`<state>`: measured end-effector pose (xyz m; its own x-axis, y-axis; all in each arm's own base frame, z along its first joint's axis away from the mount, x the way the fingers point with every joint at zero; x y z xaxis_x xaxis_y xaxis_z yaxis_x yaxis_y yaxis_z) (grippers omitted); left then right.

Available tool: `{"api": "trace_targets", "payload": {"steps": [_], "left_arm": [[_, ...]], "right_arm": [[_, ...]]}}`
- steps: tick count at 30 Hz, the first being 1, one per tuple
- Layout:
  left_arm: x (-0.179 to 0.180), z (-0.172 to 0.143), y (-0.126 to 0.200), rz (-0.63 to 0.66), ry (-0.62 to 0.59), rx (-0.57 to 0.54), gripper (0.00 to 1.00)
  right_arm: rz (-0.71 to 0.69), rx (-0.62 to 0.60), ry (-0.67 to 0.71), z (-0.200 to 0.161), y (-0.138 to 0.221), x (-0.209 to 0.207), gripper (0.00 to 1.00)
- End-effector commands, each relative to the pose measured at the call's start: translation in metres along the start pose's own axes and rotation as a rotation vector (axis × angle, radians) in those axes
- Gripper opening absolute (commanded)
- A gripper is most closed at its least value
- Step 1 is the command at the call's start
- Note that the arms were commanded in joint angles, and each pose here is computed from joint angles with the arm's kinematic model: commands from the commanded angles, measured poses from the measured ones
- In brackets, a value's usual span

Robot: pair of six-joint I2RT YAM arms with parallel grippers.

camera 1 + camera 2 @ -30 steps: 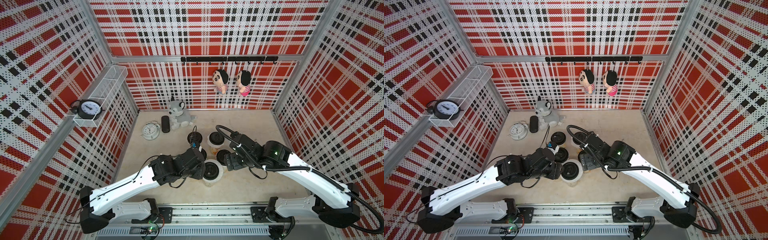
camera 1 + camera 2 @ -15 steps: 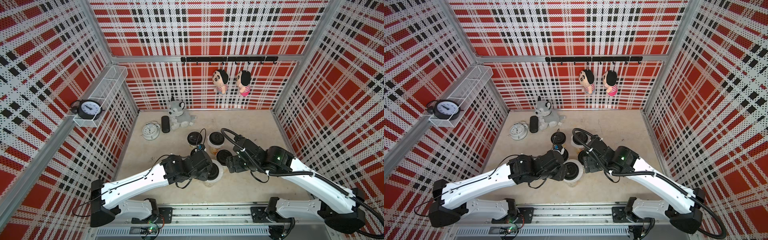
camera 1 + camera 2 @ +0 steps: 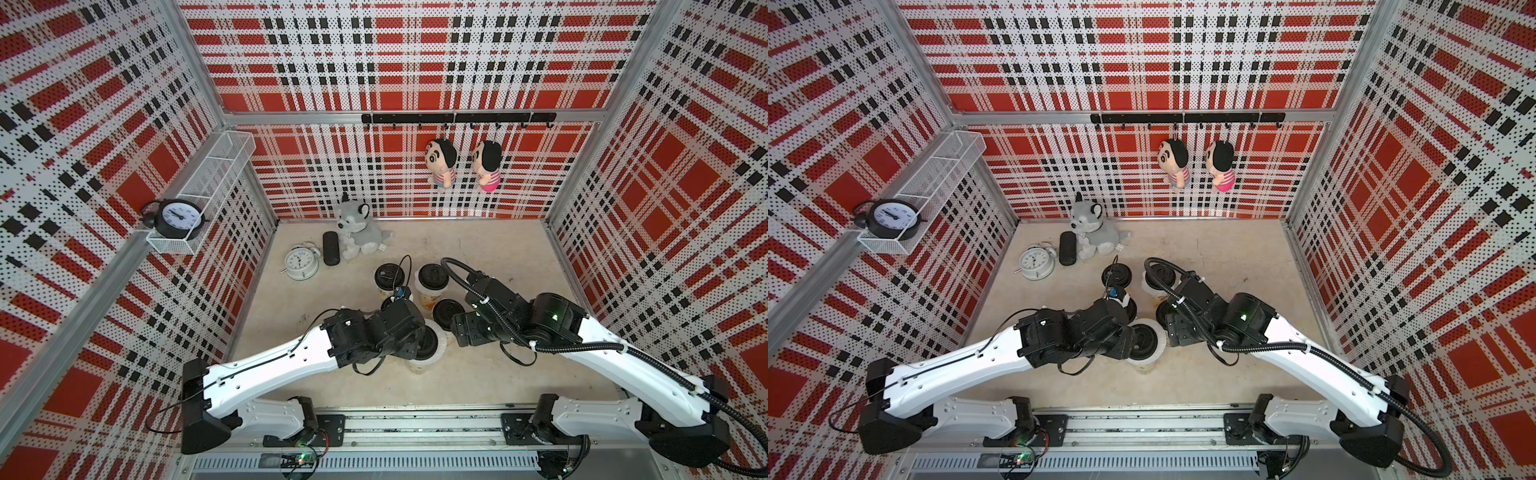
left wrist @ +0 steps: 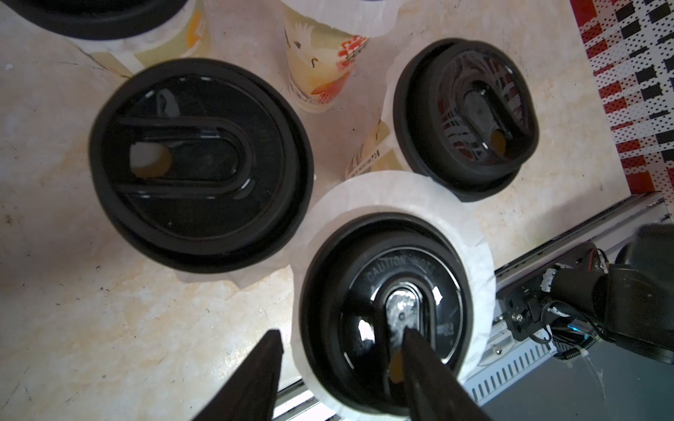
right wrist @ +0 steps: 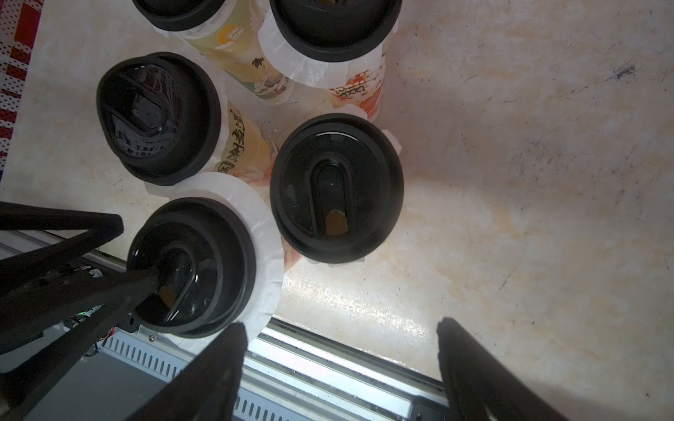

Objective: Put the leak-proof paper on the milk tea cups
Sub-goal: Secure the cup lid on the cup.

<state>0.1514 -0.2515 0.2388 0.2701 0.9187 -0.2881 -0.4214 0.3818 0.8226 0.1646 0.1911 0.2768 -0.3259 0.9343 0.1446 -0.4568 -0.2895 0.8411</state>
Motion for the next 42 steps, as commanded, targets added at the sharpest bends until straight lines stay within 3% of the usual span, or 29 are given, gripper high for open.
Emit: {"api": "trace_targets", "payload": {"steps": [1,32,42], "left_arm": [[-0.006,0.008,0.002,-0.028,0.005,-0.029,0.57],[0.014,-0.021,-0.023,0.011,0.022,0.062,0.56],[0.022,-0.03,-0.024,0.016,0.041,0.076,0.56]], "right_arm": [[0.008,-0.011,-0.021,0.0,0.0,-0.001,0.85],[0.075,0.069,0.017,-0.008,-0.024,0.016,0.83],[0.106,0.118,0.017,-0.017,-0.041,0.027,0.66]]}}
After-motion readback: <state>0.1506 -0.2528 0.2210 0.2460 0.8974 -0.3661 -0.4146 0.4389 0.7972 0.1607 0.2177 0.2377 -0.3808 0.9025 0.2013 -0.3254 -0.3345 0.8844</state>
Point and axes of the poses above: each gripper's point midway between its finger pads, its own y axis back along the fingers, its own x axis along the line the jaws close on, z = x × y, the point moved 4 cm from there along y, back along the fingers, and after that the axes turned 4 degrees about y, right-handed, at the moved point
